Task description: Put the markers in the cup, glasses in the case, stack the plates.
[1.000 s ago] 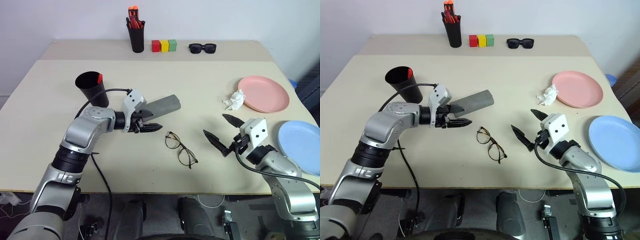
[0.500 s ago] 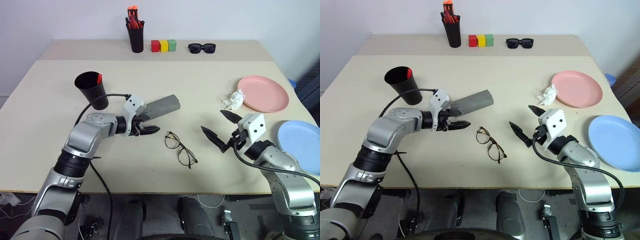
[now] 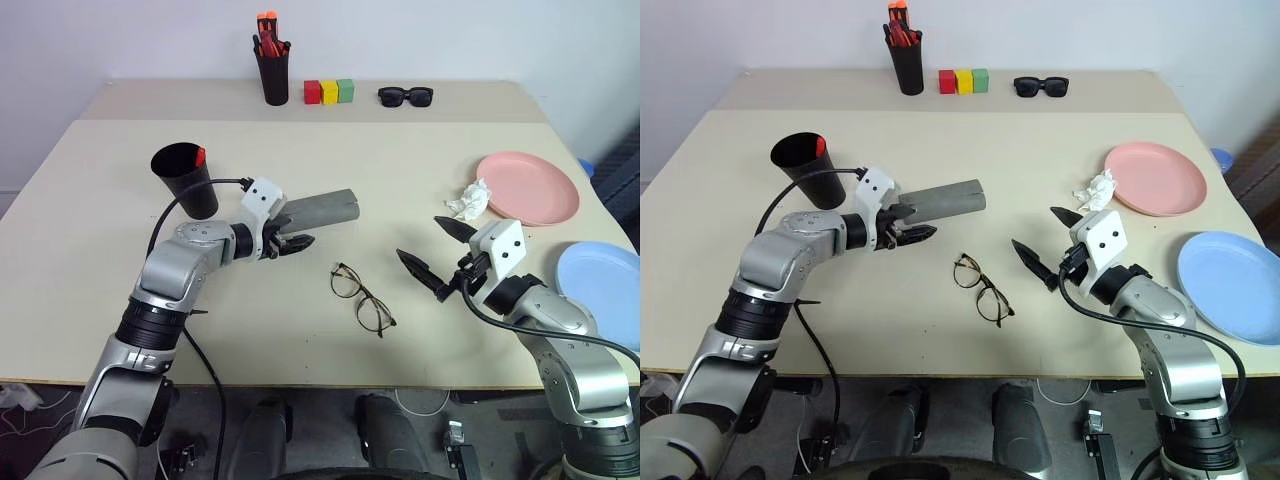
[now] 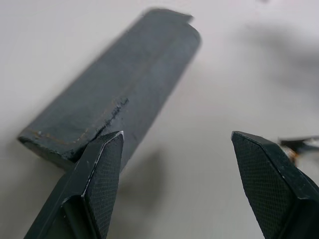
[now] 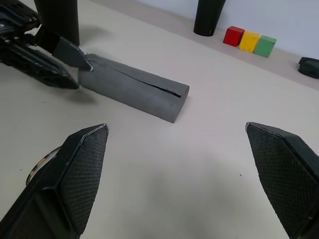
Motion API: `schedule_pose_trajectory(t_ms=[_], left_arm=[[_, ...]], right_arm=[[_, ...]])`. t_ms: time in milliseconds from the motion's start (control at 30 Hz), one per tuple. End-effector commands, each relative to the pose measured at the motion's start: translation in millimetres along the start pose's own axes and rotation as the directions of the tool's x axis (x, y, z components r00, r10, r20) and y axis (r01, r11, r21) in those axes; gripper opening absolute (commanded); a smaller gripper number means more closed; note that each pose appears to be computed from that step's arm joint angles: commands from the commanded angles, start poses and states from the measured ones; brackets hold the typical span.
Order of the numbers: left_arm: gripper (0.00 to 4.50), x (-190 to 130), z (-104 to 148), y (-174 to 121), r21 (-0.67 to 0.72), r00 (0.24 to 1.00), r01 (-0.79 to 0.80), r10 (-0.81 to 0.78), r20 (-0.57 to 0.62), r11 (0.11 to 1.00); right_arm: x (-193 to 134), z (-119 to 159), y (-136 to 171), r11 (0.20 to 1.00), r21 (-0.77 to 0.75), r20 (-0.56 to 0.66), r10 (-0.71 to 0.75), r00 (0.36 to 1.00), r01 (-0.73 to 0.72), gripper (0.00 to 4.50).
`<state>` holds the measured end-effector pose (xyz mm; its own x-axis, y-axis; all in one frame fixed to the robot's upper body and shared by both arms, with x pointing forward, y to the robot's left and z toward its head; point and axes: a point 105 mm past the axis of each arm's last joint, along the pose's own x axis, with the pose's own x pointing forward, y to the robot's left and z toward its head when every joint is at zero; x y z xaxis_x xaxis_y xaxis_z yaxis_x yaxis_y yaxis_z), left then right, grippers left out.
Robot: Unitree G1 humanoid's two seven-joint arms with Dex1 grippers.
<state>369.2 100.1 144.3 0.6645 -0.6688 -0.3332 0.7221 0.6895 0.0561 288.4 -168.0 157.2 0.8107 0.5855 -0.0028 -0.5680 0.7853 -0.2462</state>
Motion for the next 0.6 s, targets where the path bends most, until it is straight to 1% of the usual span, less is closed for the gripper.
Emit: schedule_pose_trajectory(t_ms=[33,100,267,467,600], left_arm=[[3.54,-3,29,13,0.067,0.992,-0.086,0.079,0.102,0.994],[3.54,-1,35,15,0.074,0.987,-0.105,0.095,0.131,0.992],[3.54,3,42,15,0.084,0.984,-0.107,0.093,0.154,0.991],[3.54,0,40,6,0.043,0.989,-0.035,0.029,0.145,0.998],[3.54,-7,33,11,-0.025,0.992,-0.035,0.038,0.123,0.999]], right_arm=[[1,14,1,0.999,-0.034,0.053,0.011,0.999,-0.009,4.5],[2,12,0,0.999,-0.033,0.053,0.011,0.999,-0.009,4.5],[1,8,-1,0.999,-0.033,0.055,0.009,0.998,-0.008,4.5],[-2,5,-2,0.999,-0.033,0.054,0.003,0.999,-0.001,4.5],[-4,3,-1,0.999,-0.033,0.051,0.0,0.999,0.002,4.5]])
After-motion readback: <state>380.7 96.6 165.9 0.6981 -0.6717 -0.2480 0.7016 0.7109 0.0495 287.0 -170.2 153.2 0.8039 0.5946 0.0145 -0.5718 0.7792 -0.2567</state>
